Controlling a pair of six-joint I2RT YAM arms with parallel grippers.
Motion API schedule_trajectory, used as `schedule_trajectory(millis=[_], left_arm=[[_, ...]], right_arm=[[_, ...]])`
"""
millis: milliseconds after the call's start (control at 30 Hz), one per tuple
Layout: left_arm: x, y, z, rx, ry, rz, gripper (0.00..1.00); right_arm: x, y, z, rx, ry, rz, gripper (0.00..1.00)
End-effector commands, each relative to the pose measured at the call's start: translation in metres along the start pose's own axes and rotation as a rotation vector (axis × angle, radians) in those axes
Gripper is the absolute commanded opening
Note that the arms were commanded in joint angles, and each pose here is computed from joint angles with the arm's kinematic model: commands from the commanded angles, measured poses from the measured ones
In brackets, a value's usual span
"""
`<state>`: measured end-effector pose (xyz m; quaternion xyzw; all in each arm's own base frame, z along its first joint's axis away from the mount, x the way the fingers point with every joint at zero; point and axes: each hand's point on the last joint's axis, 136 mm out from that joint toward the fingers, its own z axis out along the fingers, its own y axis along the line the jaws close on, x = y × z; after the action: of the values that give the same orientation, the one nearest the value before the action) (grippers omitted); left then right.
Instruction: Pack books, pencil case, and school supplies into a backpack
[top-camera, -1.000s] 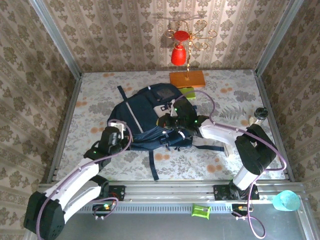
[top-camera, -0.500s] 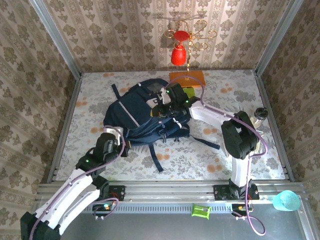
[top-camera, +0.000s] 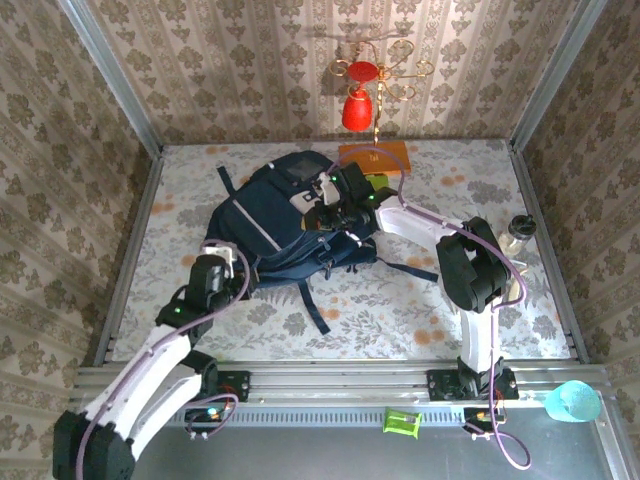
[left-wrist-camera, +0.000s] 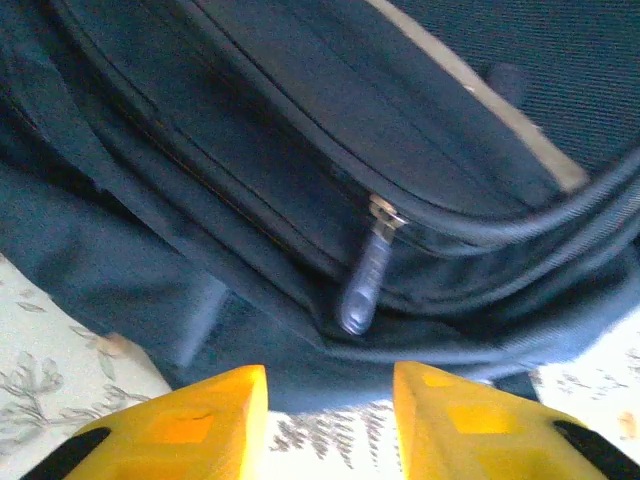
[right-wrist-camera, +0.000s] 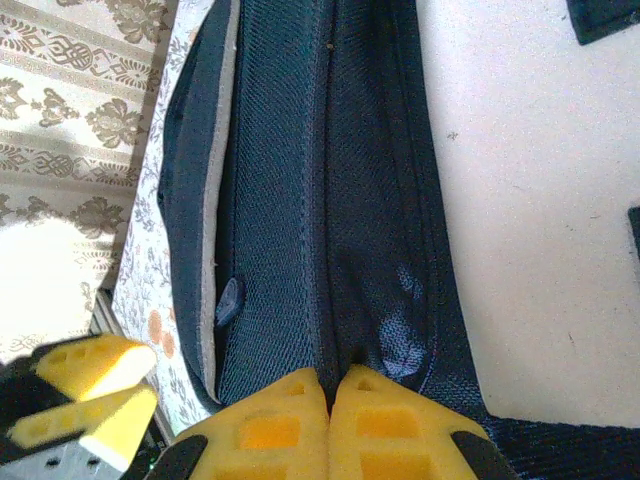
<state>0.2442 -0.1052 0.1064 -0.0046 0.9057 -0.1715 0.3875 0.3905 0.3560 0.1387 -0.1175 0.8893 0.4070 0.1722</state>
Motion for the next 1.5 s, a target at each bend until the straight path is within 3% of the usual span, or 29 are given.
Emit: schedule_trajectory(millis=[0,267,533,900,1467], left_arm=[[-0.032,-0.016,0.005,0.041,-0.04,0.094,0.43],[-0.033,-0.024,0.028,0.063,0.022,0.168,0.45],[-0.022,-0.019,0.045,0.042,0.102,0.154,0.41],[0.001,-0.021,0.036,0.067,0.174,0.117,0.34],[0.012,-0.018,0.043,0.047,0.208,0.107,0.32]], right_arm=[[-0.006,0.012,-0.014,-0.036,-0.022,-0.047,0.0],[-0.012,0.021,-0.019,-0.066,-0.046,-0.045,0.0],[-0.013,0.019,-0.02,-0.062,-0.047,-0.04,0.0],[-0.017,0.018,-0.023,-0.065,-0.059,-0.037,0.0],[-0.017,0.017,-0.022,-0.073,-0.061,-0.026,0.0]])
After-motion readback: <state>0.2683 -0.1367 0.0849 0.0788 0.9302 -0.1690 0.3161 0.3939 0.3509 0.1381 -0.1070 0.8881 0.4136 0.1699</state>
